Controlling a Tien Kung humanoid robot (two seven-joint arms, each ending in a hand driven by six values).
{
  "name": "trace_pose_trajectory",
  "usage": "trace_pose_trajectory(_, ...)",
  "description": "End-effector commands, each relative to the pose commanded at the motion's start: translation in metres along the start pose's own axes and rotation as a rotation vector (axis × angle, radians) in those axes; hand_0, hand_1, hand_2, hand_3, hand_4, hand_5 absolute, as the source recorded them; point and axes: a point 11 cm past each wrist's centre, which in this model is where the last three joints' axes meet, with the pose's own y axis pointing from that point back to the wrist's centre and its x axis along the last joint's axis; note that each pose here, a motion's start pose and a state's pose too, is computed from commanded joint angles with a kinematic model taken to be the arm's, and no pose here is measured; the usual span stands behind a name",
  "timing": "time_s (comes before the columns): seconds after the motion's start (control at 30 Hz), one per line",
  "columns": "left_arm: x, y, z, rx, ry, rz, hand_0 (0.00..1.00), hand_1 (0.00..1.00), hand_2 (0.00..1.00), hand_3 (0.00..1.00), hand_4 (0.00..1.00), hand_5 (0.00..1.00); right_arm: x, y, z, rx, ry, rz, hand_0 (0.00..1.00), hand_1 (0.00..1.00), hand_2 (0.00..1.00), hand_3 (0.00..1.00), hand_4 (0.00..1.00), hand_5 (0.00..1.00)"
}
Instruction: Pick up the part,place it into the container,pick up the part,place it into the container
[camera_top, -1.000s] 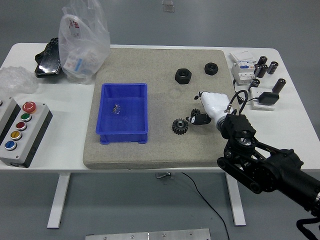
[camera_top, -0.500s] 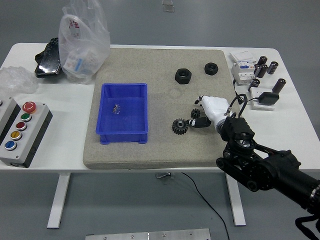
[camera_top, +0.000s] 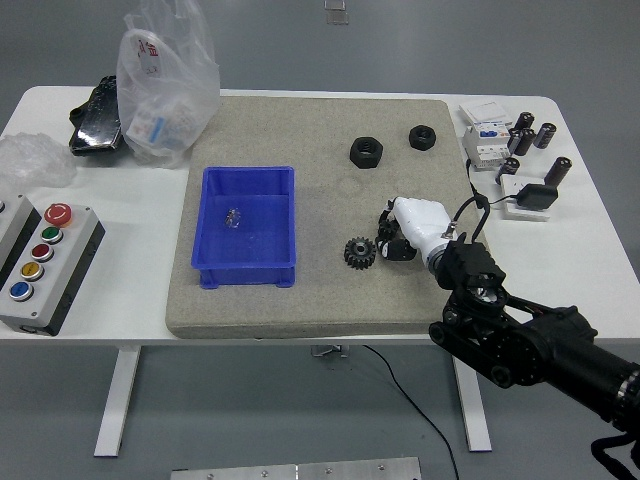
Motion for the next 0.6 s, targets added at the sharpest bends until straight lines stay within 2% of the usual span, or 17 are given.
trace_pose_trajectory(0.03, 0.0, 0.0, 0.0, 0.0, 0.0, 0.0, 0.675, 0.649, 0.654, 0.688, 0.783, 0.377, 0.0, 0.0, 0.0, 0.002, -0.001, 0.003, 0.246, 0.444, 0.324, 0.594, 0.59, 0.005)
trace_pose_trajectory(0.2, 0.0, 0.0, 0.0, 0.0, 0.001, 0.0, 0.675, 0.649, 0.654, 0.688, 0.783, 0.377, 0.004, 0.001, -0.002, 0.015, -0.006, 0.02, 0.246, 0.444, 0.324, 0.594, 0.59, 0.005)
trace_pose_trajectory(0.3, 0.0, 0.0, -0.001, 0.001, 0.002, 0.001, 0.675, 0.649, 0.654, 0.686, 0.782, 0.377, 0.014, 0.004, -0.013, 0.052, -0.006, 0.046, 0.243, 0.444, 0.324, 0.597, 0.594, 0.002)
trace_pose_trajectory(0.47, 0.001, 0.0, -0.001, 0.003, 0.002, 0.002, 0.675, 0.649, 0.654, 0.685, 0.783, 0.378, 0.03, 0.012, -0.047, 0.154, 0.009, 0.1, 0.243, 0.444, 0.324, 0.602, 0.596, 0.002)
trace_pose_trajectory(0.6, 0.0, 0.0, -0.001, 0.0, 0.002, 0.001, 0.675, 0.649, 0.654, 0.685, 0.783, 0.378, 0.036, 0.025, -0.082, 0.259, 0.025, 0.121, 0.243, 0.444, 0.324, 0.602, 0.596, 0.002)
